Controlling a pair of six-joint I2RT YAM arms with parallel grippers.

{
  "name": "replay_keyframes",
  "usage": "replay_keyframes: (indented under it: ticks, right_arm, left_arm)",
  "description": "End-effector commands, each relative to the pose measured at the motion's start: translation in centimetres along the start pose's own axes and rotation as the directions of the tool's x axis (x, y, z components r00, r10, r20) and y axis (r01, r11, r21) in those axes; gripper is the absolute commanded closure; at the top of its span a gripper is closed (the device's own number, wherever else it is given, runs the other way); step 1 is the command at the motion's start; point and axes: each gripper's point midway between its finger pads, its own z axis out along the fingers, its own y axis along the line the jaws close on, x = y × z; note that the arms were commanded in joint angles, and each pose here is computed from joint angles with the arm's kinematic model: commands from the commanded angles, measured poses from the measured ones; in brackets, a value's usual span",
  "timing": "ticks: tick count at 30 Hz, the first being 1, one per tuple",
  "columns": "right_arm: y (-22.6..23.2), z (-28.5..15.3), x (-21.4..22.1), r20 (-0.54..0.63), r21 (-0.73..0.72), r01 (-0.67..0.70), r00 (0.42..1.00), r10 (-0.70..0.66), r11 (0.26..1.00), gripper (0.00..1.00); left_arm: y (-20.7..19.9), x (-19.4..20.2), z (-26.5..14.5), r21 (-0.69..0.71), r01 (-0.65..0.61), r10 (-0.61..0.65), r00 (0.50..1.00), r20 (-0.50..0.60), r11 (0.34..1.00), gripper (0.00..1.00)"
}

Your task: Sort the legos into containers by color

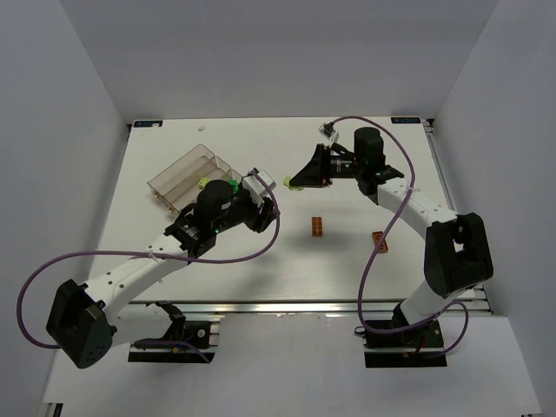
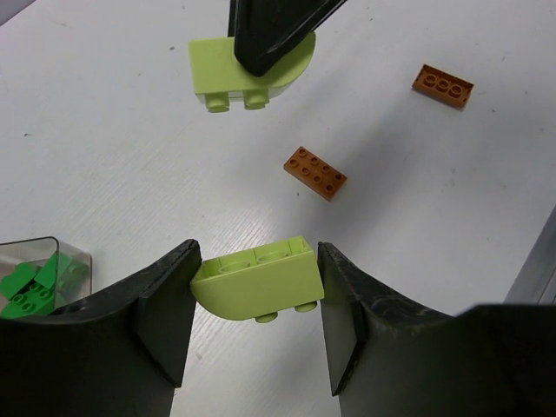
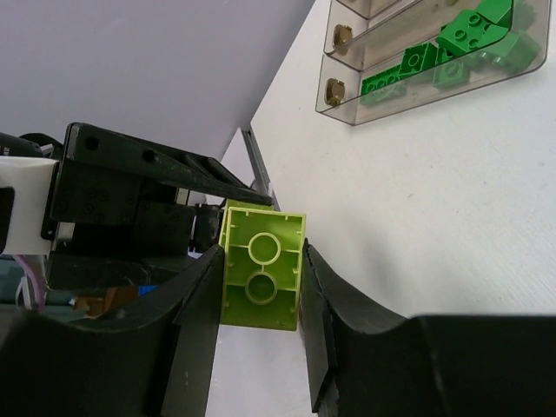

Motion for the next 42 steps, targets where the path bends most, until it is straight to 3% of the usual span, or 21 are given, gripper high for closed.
replay_keyframes:
  ticks: [1, 6, 8, 10, 16, 21, 28, 36, 40, 42]
  right_arm:
    - [1.2, -0.3, -1.1, 0.027, -0.021, 0.09, 0.996, -0.089, 0.996, 1.0]
    - [1.3, -1.2, -1.0, 0.051, 0.046, 0.185, 0.981, -0.187, 0.982, 1.0]
    - [1.9, -1.6, -0.9, 0.061, 0.053, 0.209, 0.975, -0.212, 0.976, 1.0]
    - [2.1, -1.9, -0.7, 0.058, 0.059, 0.228, 0.971, -0.231, 0.972, 1.0]
    - [2.9, -2.6, 0.1, 0.057, 0.051, 0.251, 0.966, -0.254, 0.967, 1.0]
    - [3.2, -2.7, 0.7, 0.05, 0.023, 0.237, 0.97, -0.238, 0.971, 1.0]
    - [3.7, -2.8, 0.8, 0.054, 0.014, 0.252, 0.966, -0.252, 0.968, 1.0]
    - [3.8, -3.1, 0.9, 0.054, 0.005, 0.25, 0.967, -0.25, 0.968, 1.0]
    - [3.7, -3.1, 0.7, 0.058, 0.007, 0.261, 0.964, -0.261, 0.965, 1.0]
    - [3.5, -3.1, 0.7, 0.057, 0.011, 0.265, 0.963, -0.265, 0.964, 1.0]
  left_arm:
    - [0.9, 0.2, 0.0, -0.053, 0.003, -0.004, 1.0, -0.019, 0.999, 0.56]
    - [6.2, 1.8, 0.0, -0.285, 0.054, -0.085, 0.992, -0.097, 0.957, 0.59]
    - [8.3, 1.5, 0.1, -0.344, 0.116, -0.152, 0.985, -0.081, 0.932, 0.59]
    - [12.0, 1.9, -0.4, -0.422, 0.241, -0.278, 0.96, -0.026, 0.874, 0.59]
    - [20.3, 5.0, -2.5, -0.603, 0.393, -0.468, 0.883, 0.036, 0.694, 0.59]
    - [24.3, 7.4, -3.5, -0.721, 0.372, -0.522, 0.853, 0.017, 0.585, 0.58]
    - [27.7, 9.2, -3.7, -0.821, 0.31, -0.55, 0.835, -0.005, 0.479, 0.58]
    - [29.4, 12.6, -3.7, -0.851, 0.297, -0.609, 0.793, -0.032, 0.432, 0.58]
    - [29.7, 12.9, -4.3, -0.865, 0.286, -0.611, 0.791, -0.03, 0.412, 0.45]
    - [29.9, 13.0, -4.7, -0.873, 0.28, -0.612, 0.791, -0.026, 0.399, 0.31]
